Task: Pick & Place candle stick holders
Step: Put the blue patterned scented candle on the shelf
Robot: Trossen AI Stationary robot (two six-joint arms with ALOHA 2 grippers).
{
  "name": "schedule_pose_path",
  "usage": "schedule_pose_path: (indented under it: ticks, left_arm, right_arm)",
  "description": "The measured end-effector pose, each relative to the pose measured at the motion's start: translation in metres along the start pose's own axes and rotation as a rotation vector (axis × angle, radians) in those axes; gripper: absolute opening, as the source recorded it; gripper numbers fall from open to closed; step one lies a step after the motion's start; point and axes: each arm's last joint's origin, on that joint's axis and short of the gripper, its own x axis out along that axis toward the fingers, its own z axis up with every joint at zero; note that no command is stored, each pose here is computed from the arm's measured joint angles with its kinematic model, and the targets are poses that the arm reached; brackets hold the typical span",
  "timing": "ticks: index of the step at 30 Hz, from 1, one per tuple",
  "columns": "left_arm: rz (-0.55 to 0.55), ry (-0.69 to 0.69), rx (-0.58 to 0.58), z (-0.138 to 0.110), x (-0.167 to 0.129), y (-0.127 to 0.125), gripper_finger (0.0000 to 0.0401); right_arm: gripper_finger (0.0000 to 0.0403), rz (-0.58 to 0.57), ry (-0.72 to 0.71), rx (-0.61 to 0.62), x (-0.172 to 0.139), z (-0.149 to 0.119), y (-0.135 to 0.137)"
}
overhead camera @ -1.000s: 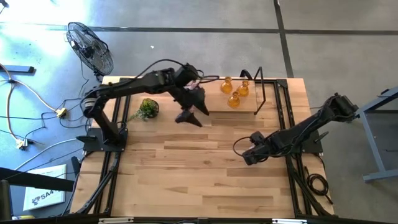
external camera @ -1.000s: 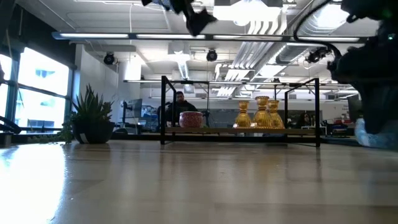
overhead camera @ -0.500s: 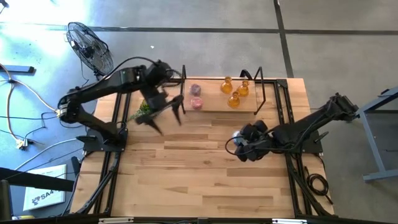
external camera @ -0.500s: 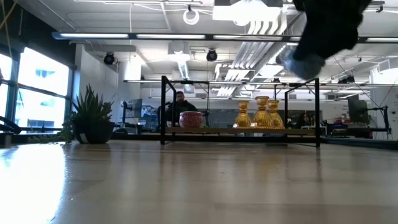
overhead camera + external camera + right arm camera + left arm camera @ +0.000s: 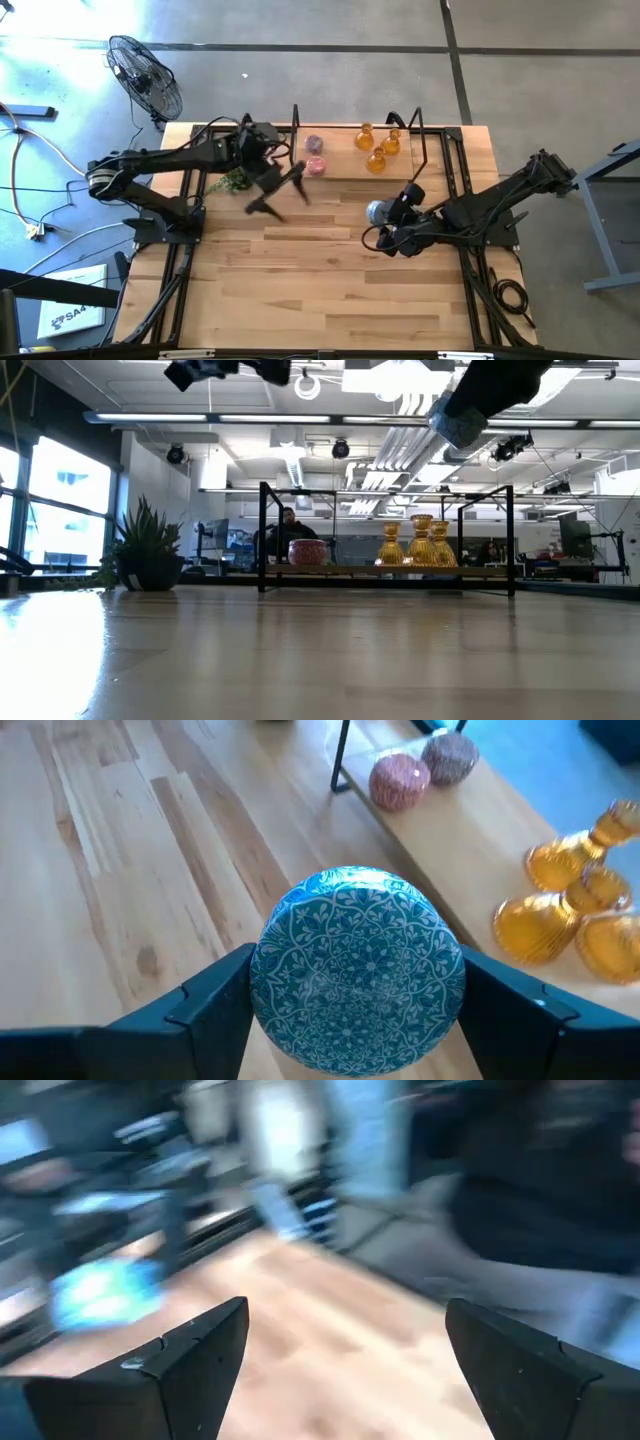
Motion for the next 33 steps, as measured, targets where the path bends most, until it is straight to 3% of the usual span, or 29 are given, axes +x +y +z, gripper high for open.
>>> schedule_pose_path:
  ticks: [3,7,16,20,26,33]
  left_arm:
    - [0.252,0.029,-0.056,0.003,0.007,0.007,0.0335]
    - [0.411,0.031,-0.062,0.006,0.017,0.012,0.0335]
    - [0.435,0.026,-0.053,0.009,0.021,0.010,0.0335]
    - [0.443,0.031,-0.112,0.008,0.023,0.009,0.0335]
    - [0.401,0.007,-0.123,0.010,0.023,0.008,0.0335]
    - [0.497,0.040,-0.130,0.008,0.022,0.010,0.0335]
  right_arm:
    - [0.0280,0.000,-0.033,-0.029,0.000,0.003,0.002]
    - [0.0280,0.012,-0.060,-0.052,0.001,0.007,0.003]
    - [0.0280,0.007,-0.071,-0.075,0.001,0.008,0.003]
    - [0.0280,0.020,-0.062,-0.068,0.001,0.007,0.003]
    - [0.0280,0.028,-0.057,-0.065,0.001,0.007,0.004]
    - [0.0280,0.029,-0.056,-0.056,0.001,0.007,0.004]
